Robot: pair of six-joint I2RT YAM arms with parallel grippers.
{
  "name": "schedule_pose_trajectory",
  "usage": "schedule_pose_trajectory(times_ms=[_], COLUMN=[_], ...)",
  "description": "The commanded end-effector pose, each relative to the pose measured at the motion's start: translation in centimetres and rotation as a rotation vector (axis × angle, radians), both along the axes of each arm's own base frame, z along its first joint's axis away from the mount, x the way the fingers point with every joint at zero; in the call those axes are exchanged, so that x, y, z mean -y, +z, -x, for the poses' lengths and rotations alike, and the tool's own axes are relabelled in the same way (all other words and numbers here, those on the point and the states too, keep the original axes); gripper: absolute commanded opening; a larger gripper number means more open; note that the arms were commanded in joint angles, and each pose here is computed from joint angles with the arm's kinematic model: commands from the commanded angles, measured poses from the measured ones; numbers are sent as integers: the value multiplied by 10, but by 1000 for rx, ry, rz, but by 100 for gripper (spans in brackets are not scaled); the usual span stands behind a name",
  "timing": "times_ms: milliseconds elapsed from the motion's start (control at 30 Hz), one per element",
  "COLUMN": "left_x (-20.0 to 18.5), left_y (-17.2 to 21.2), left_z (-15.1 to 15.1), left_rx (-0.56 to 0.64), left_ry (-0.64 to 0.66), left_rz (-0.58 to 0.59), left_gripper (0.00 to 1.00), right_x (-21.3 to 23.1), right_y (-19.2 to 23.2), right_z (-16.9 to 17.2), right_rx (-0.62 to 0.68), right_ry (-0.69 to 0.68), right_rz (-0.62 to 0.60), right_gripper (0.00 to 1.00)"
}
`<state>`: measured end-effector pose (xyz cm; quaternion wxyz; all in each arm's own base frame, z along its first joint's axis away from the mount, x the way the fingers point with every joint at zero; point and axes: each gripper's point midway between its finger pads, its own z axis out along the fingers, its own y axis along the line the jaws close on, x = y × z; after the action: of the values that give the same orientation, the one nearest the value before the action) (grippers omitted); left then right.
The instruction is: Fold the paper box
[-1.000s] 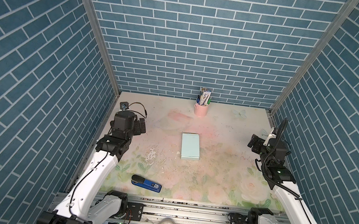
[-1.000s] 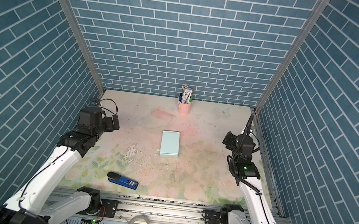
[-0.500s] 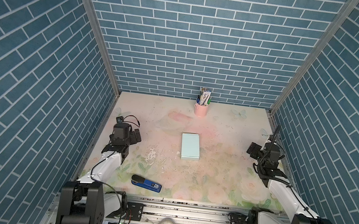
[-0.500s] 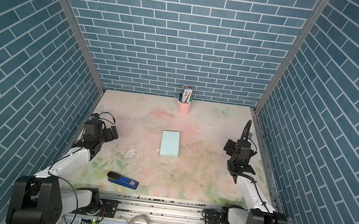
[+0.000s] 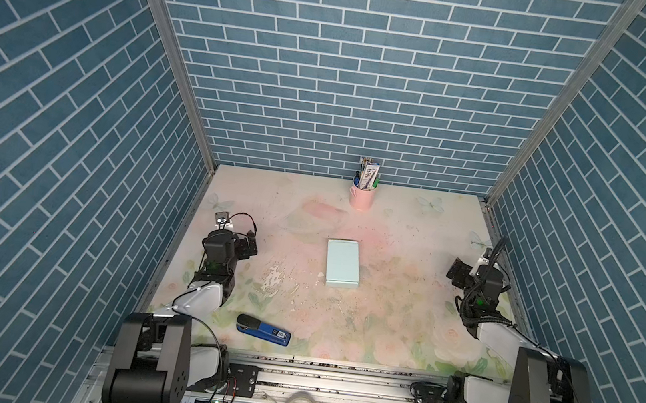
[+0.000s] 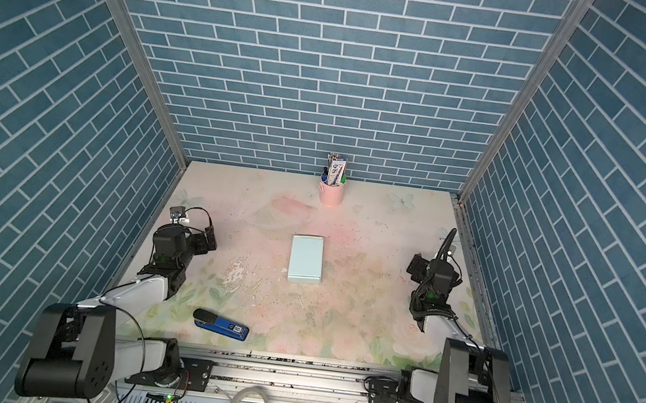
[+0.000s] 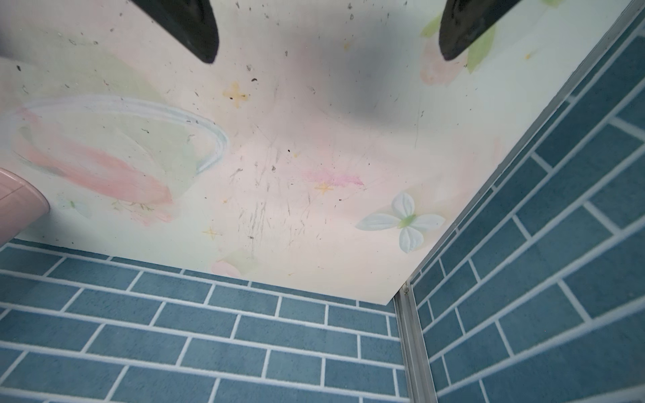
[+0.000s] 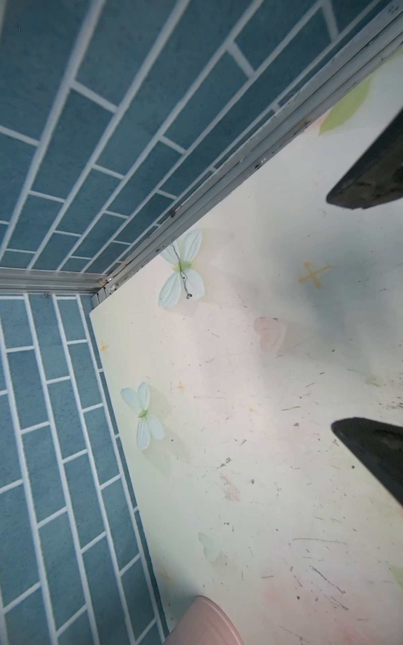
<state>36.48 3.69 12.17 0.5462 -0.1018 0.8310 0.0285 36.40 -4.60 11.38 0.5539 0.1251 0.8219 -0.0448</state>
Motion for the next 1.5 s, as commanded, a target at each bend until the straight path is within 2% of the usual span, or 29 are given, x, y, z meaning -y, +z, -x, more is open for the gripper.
schedule_pose_trajectory(times_ms=[0,67,233,300,367,400,433,500,567,700,733,767,1467], left_x=[8,11,15,13,15,17,21,22,21,21,21,21,24], left_y=[5,4,2,-12,-24,-31,-25,-28,-29,-27,-28,-28,-27], left_z=[-5,-4,-9,-10,-20,-25,-31,-28,-28,-29,-29,-28,-29], left_rx=[74,119,125,136,119,7,44,14,22,32,35,24,31], left_ry=[-63,-92,-125,-113,-87,-81,-78,-87,-84,-83,-82,-83,-94], left_rz=[-55,-68,-89,-97,-142,-160,-186,-185,-182,-183,-185,-183,-191], left_gripper=[100,100,100,99,100,100,100,100,100,100,100,100,99], right_x=[3,0,-4,-7,-7,-11,-12,-15,-14,-17,-17,-17,-19], right_y=[5,8,-8,-13,-14,-14,-16,-19,-26,-26,-26,-26,-25], right_z=[-7,-9,-8,-7,-6,-9,-10,-19,-31,-32,-32,-32,-30], right_rx=[62,98,142,167,148,156,128,94,0,4,3,4,13], right_ry=[11,35,61,81,77,103,118,136,140,154,153,154,164], right_rz=[61,71,75,80,73,75,76,73,66,71,71,70,71], right_gripper=[93,93,93,93,93,93,93,92,91,91,98,99,99])
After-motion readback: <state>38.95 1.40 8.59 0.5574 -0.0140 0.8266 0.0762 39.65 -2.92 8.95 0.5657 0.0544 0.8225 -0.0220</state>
